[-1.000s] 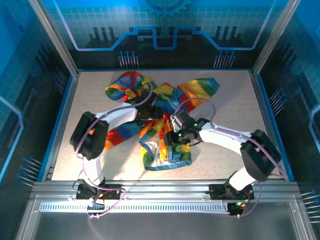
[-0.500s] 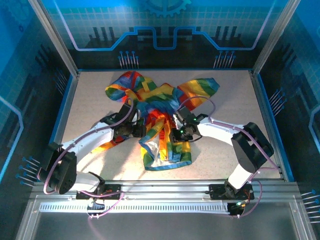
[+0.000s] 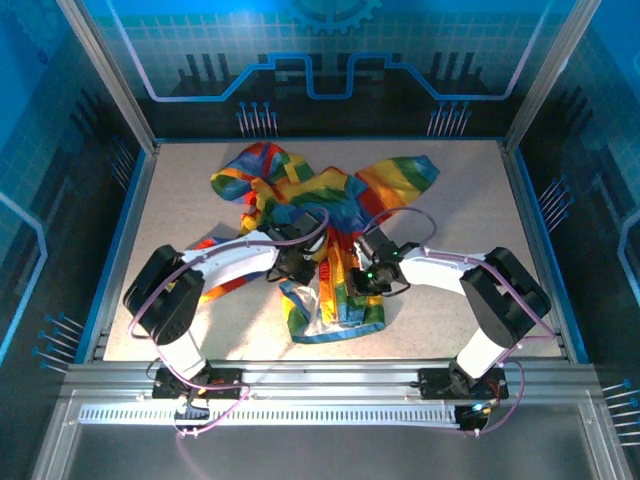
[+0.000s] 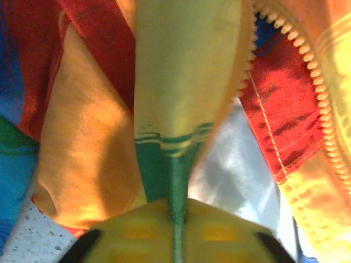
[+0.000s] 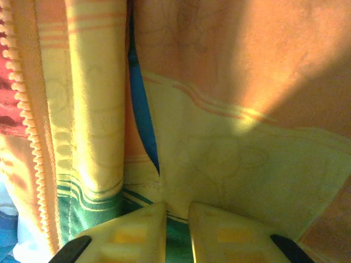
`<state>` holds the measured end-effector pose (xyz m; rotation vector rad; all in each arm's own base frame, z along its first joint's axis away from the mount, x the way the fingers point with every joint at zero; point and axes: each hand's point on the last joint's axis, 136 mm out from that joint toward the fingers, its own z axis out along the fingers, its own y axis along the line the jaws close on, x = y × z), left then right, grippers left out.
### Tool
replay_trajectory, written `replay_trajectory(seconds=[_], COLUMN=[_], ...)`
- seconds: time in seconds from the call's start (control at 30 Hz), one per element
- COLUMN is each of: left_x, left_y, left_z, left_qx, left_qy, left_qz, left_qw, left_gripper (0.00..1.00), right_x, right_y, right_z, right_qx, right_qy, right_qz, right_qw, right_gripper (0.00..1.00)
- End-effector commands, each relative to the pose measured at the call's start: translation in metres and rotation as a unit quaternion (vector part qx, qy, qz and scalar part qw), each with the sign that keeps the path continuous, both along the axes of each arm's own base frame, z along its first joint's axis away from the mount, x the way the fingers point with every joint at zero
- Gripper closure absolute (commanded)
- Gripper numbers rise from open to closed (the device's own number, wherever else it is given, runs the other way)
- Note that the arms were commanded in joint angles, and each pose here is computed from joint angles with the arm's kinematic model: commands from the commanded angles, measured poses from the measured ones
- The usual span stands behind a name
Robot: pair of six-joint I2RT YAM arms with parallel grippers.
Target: Zip up the jacket
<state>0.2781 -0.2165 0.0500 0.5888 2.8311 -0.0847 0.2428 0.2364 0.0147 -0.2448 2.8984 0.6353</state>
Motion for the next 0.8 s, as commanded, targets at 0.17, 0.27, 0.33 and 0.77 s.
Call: replay_trajectory(seconds=[0.17,0.27,0.33,0.77], left_x=[-0.008,-0.011,-0.015,-0.025], left_y=[0.004,0.005,0.000,-0.050], left_z=[0.054,0.074,0.086,0.062], left_qx=[-0.030,-0.073,-0.129,-0.381], left_qy=[-0.052,-0.054,-0.042,0.073], left_qz=[0.013,0.035,0.053,0.179], left_qw=[0.998,0.995,0.989,0.904], left_gripper=[1.00,1.00,1.00,1.00], right_x=[-0.017,-0.016,-0.015,-0.007], right_y=[-0.017,-0.015,-0.014,-0.012], right_z=[-0.020,-0.019,-0.019,0.027], right_qx=[-0.019,-0.016,-0.014,0.037], right_qy=[0.042,0.046,0.043,-0.020], right_qz=[-0.012,-0.010,-0.010,-0.032], right_qw=[0.999,0.999,0.999,0.999], right_gripper=[0.79,0.79,0.79,0.70])
